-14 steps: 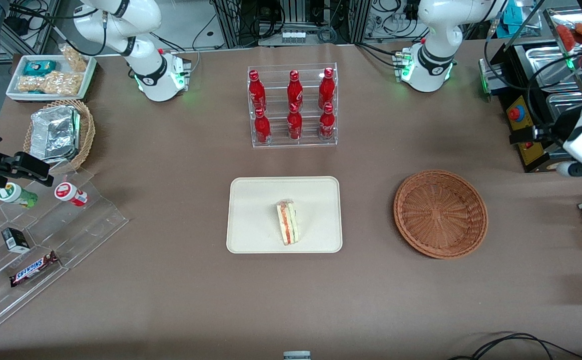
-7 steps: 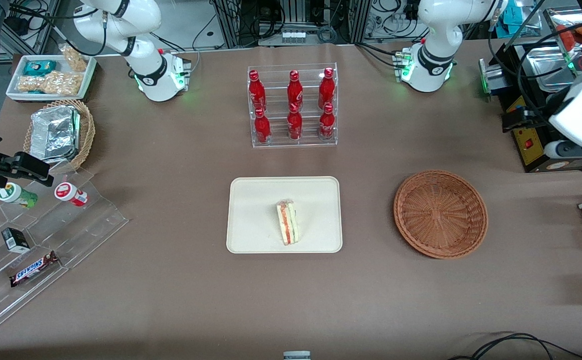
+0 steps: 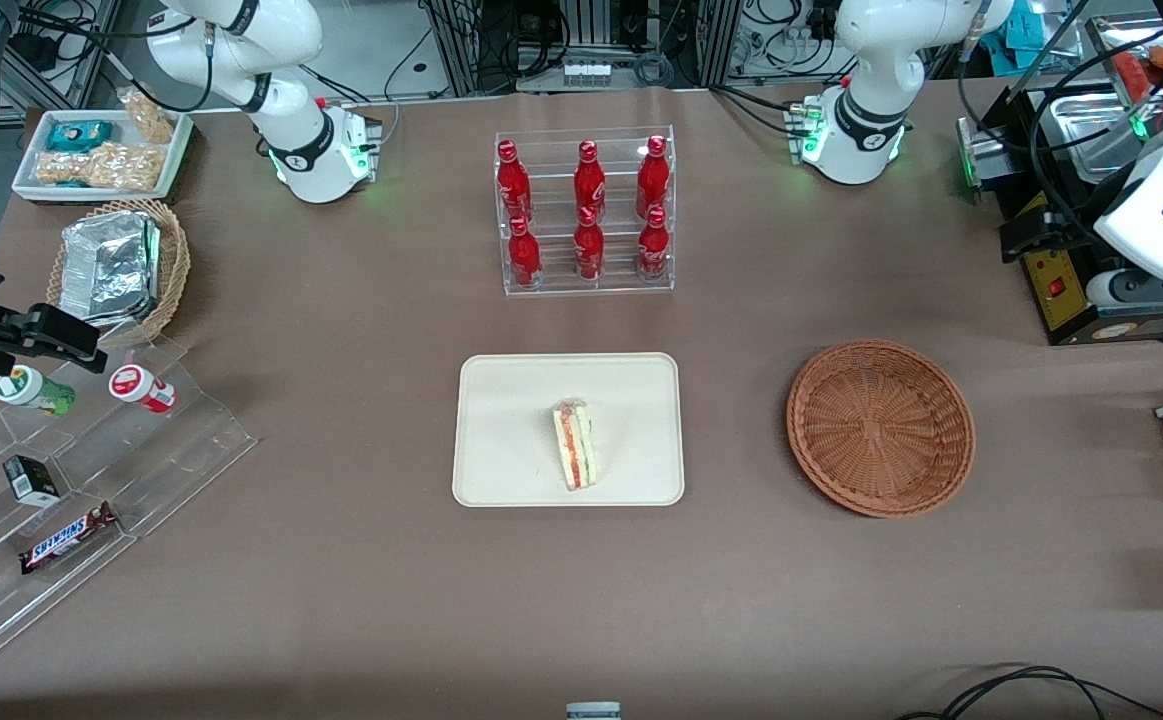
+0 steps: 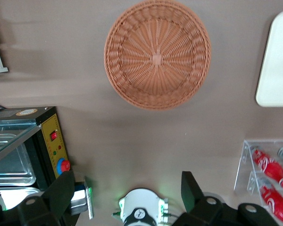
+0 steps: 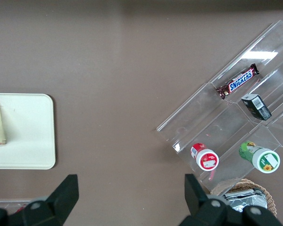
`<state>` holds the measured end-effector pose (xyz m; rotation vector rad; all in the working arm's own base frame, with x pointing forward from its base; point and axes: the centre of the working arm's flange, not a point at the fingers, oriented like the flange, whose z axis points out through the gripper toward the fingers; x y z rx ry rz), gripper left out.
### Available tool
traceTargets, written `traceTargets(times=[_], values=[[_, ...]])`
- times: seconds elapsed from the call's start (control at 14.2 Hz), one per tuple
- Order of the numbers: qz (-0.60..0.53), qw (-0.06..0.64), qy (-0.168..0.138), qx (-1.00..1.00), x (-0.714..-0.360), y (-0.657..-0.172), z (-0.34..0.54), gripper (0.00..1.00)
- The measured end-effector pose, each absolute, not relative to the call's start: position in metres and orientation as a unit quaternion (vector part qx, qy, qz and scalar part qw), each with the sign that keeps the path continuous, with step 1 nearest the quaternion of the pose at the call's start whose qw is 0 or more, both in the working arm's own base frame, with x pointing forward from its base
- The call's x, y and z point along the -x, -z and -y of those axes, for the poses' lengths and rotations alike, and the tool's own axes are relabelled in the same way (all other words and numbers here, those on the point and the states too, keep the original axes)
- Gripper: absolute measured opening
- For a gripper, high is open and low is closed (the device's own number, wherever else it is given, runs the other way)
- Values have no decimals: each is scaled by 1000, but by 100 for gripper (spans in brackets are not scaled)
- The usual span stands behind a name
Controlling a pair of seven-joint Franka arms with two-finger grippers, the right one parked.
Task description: Place sandwich from basket to tray
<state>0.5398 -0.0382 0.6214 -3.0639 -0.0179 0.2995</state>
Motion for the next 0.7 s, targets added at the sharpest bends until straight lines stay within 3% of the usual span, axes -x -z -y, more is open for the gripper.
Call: traceTargets(times=[0.7], values=[[36,23,-71,997,-537,-639,24,100]])
